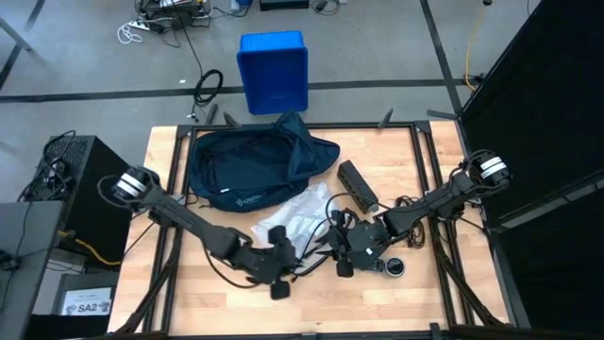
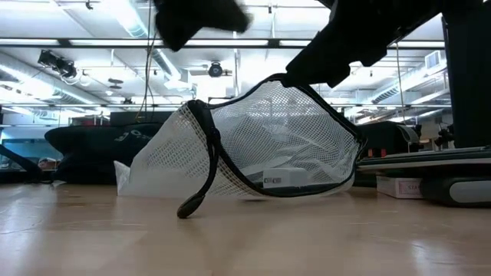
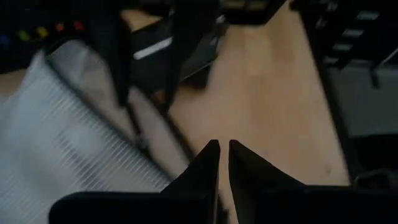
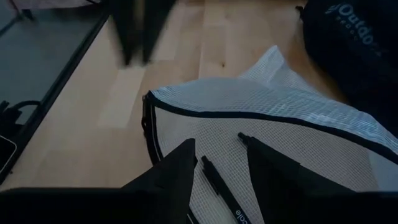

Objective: Unpack backpack
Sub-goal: Put the black pen into the white mesh envelope

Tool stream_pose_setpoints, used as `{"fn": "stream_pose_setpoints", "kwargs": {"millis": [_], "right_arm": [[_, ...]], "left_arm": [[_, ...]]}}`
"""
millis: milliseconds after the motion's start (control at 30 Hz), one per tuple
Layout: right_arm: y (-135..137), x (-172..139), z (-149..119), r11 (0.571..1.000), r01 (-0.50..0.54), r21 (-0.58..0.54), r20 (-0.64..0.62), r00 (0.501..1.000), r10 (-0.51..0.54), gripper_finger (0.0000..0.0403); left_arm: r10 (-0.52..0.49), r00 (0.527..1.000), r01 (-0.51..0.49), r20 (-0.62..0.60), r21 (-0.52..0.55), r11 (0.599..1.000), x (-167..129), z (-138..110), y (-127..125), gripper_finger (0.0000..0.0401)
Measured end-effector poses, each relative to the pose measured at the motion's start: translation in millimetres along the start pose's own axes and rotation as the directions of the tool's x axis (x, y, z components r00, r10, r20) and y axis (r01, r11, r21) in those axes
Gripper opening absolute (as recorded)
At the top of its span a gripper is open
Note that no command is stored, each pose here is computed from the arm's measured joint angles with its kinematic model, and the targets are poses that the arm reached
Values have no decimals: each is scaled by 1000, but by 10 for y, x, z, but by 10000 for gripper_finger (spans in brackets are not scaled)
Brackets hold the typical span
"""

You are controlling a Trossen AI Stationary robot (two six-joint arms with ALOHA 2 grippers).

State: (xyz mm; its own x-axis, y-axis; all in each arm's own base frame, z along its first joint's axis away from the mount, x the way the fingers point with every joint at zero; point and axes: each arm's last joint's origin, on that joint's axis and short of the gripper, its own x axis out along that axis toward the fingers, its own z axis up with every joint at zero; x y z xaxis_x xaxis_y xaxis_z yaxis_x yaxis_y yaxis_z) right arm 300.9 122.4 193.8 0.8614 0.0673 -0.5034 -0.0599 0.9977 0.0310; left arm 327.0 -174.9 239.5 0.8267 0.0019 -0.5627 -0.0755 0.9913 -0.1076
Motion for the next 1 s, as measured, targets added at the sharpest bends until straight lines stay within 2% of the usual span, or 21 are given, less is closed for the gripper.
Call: {"fn": "stream_pose_setpoints", "kwargs": {"millis": [167,267,500,600,700,767,900,1000], "right_arm": [[28,-8,-24,1000,-5,12,-18,1000,5,121],[71,-22,-52,1000,-14,5,-36,999,14,122],[131,-42,-74,999,-31,-21,-46,999,30,119],[130,-43,-73,999,-31,-22,-46,999,30,118],[125,-63,-65,999,-30,-30,-49,998,28,117],[119,-89,-59,999,-28,-33,-57,998,26,117],[96,-125,-69,1000,7,-28,-80,997,-10,115],[81,-138,-76,999,39,-35,-87,995,-42,114]], "left_arm": [[-54,991,61,120,-57,997,110,137,-120,10],[-66,987,70,148,-25,997,147,143,-141,10],[-68,989,70,133,-10,998,156,124,-141,10],[-56,993,61,103,-52,997,160,95,-128,10],[4,999,0,39,-95,995,184,80,-38,10],[96,993,-105,-71,-124,987,154,110,51,10],[283,934,-299,-218,-45,953,-9,294,107,10],[315,924,-327,-216,-24,945,-125,542,50,10]]}}
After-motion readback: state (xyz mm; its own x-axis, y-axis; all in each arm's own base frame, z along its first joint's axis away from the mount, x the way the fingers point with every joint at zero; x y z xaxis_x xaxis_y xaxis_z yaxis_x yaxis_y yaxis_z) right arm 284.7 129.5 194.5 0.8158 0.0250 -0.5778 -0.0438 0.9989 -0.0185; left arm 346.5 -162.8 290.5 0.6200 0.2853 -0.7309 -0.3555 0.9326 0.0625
